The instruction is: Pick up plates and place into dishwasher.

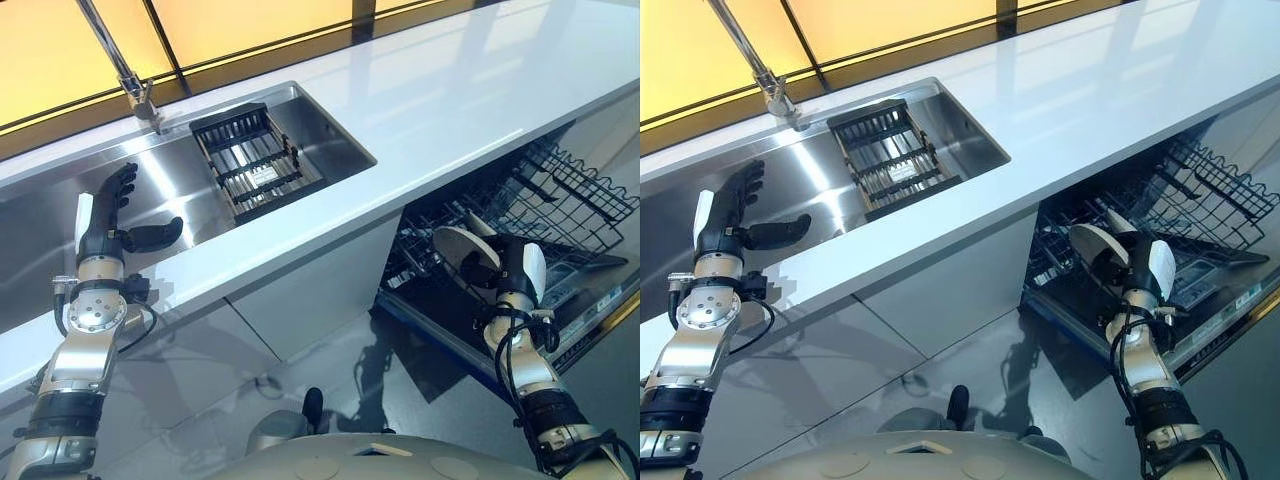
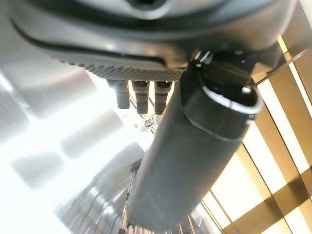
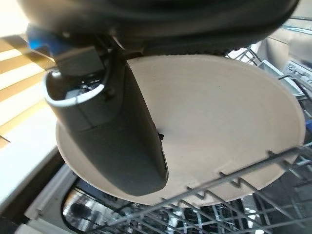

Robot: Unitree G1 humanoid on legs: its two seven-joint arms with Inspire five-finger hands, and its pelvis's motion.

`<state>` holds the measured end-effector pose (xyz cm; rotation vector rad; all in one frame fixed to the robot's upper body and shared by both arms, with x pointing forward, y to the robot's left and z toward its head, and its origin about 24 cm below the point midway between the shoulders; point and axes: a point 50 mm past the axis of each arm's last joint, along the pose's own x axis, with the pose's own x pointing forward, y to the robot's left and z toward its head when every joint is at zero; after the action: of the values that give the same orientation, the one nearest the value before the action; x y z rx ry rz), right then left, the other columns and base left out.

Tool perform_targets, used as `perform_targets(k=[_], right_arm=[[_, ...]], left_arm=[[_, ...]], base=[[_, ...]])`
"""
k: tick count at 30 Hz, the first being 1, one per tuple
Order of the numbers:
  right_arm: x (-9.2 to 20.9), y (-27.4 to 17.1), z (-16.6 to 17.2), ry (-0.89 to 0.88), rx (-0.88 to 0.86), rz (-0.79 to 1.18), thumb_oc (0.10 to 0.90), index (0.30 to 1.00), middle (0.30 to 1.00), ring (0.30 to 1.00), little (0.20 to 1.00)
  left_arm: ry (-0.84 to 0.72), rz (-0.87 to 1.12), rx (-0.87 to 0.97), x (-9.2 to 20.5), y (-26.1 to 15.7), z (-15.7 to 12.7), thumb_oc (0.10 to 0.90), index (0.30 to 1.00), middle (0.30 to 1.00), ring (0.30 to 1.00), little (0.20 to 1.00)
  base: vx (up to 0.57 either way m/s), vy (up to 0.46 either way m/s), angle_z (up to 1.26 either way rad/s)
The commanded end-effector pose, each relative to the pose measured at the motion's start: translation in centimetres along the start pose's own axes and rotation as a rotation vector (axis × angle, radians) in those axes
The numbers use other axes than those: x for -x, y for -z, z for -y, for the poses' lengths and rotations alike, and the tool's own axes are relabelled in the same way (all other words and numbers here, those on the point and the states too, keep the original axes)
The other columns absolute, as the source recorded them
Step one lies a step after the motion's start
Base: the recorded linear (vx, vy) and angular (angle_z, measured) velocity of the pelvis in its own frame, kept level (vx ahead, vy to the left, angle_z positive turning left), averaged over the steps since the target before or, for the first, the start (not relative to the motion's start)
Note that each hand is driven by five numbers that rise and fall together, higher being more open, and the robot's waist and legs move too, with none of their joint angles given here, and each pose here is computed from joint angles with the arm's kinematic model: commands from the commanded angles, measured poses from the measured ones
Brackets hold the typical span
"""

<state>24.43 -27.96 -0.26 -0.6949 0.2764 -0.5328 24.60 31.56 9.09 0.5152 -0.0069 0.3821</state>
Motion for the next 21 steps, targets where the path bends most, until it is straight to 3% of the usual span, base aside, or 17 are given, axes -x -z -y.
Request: perform_targets(k=[1, 2, 3, 4, 11, 21], right_arm=[[-1.3, -3.8, 0.0, 0.011, -0.023, 0.130, 0.100, 0.300, 0.300, 0.300, 0.200], [-1.3, -3.6, -0.4, -0.007, -0.039, 0.103, 0.100, 0.300, 0.300, 0.300, 0.200], [-1.3, -3.6, -0.4, -0.013, -0.041, 0.100, 0.174, 0.364, 0.364, 0.364, 0.274], [-1.2, -3.7, -0.6, -0.021, -0.051, 0.098, 0.800, 0.900, 0.900, 0.900, 0.900], [-0.8, -7.1, 0.5, 0.019, -0.212, 0.231, 0.800, 0.900, 0.900, 0.900, 0.900], [0.3, -10.0, 4.8, 0.082, -0.373, 0.443, 0.800, 0.900, 0.900, 0.900, 0.900]], left_arm=[[-0.028, 0.177, -0.010, -1.5, -3.8, -1.4, 0.800, 0.900, 0.900, 0.900, 0.900], [-0.021, 0.178, -0.009, -1.5, -3.9, -1.3, 0.800, 0.900, 0.900, 0.900, 0.900], [-0.019, 0.178, -0.008, -1.5, -3.9, -1.2, 0.800, 0.900, 0.900, 0.900, 0.900], [-0.014, 0.178, -0.008, -1.5, -3.9, -1.1, 0.800, 0.900, 0.900, 0.900, 0.900], [-0.008, 0.177, -0.003, -1.5, -3.7, -0.8, 0.800, 0.900, 0.900, 0.900, 0.900], [-0.039, 0.141, 0.000, -1.4, -2.5, -1.4, 0.800, 0.900, 0.900, 0.900, 0.900]], base=[[0.04, 0.015, 0.21], [0.02, 0.009, 0.16], [0.02, 0.014, 0.12], [0.00, 0.000, 0.00], [0.00, 0.003, 0.01], [-0.03, -0.048, -0.08]])
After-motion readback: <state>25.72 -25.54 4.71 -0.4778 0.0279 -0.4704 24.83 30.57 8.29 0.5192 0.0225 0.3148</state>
